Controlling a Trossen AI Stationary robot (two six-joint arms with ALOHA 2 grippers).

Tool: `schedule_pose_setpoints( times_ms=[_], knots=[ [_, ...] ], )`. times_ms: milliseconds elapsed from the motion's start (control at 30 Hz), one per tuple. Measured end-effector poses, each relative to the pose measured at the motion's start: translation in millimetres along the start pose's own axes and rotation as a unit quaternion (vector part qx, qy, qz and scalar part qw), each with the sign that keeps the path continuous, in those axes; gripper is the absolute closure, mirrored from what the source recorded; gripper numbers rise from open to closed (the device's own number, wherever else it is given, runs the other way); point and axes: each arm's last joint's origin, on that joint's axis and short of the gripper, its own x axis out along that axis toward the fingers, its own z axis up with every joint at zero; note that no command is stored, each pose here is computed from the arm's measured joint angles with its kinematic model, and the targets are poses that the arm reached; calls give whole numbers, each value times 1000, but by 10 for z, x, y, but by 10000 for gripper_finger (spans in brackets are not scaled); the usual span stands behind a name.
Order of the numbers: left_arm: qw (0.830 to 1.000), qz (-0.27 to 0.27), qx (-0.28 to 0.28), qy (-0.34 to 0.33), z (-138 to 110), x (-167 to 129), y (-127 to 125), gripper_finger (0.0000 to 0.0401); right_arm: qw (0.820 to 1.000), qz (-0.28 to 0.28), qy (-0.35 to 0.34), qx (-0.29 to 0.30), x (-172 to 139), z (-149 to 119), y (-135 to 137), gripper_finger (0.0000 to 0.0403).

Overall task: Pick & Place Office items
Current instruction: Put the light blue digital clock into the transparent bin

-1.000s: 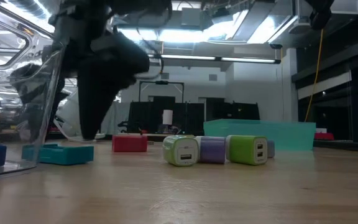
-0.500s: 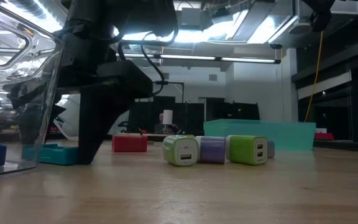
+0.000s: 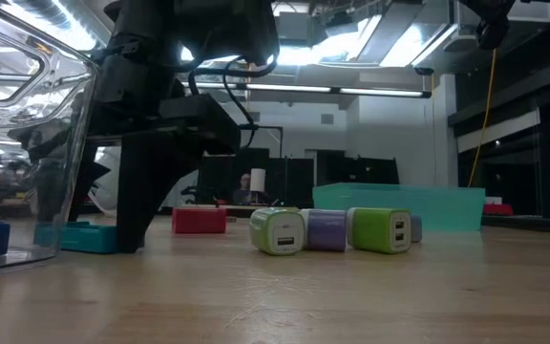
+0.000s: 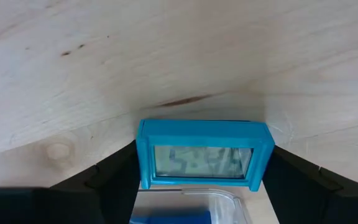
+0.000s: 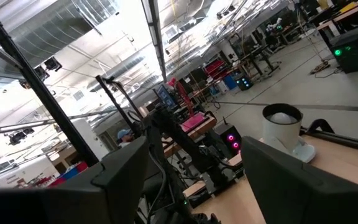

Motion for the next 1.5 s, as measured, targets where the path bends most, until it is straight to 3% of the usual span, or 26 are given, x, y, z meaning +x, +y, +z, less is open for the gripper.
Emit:
schedule_pose_setpoints(
  times_ms=[200, 300, 467, 567, 667, 800, 933, 1133, 1267, 1500],
  knots=[
    [999, -29, 7, -23, -12, -160, -2, 121, 1000, -1, -1, 0, 0, 0, -1, 142],
    [992, -80, 4, -99, -20, -412, -1, 121, 1000, -7, -4, -2, 0, 2, -4, 142],
    [969, -154, -10, -195, -98, -967, 160, 121, 1000, -9, -7, -7, 0, 4, -5, 142],
    [944, -215, -8, -252, -156, -1329, 285, 121, 1000, -11, -9, -7, 0, 8, -5, 142],
    [925, -261, 42, -272, -277, -1582, 389, 121, 1000, -11, -10, -5, 0, 8, -4, 142],
    [908, -324, 142, -224, -526, -1809, 492, 121, 1000, -11, -10, -5, 0, 8, -5, 142],
    [910, -337, 190, -148, -796, -1793, 542, 121, 1000, -10, -13, -4, 0, 14, -2, 142],
    [929, -297, 218, -40, -1244, -1478, 498, 121, 1000, -19, -19, -4, -1, 18, -7, 142],
    [940, -263, 215, -23, -1469, -1238, 476, 121, 1000, -21, -20, -6, 0, 18, -9, 142],
    [959, -217, 181, -32, -1621, -865, 391, 121, 1000, -21, -20, -6, 0, 17, -9, 142]
  ],
)
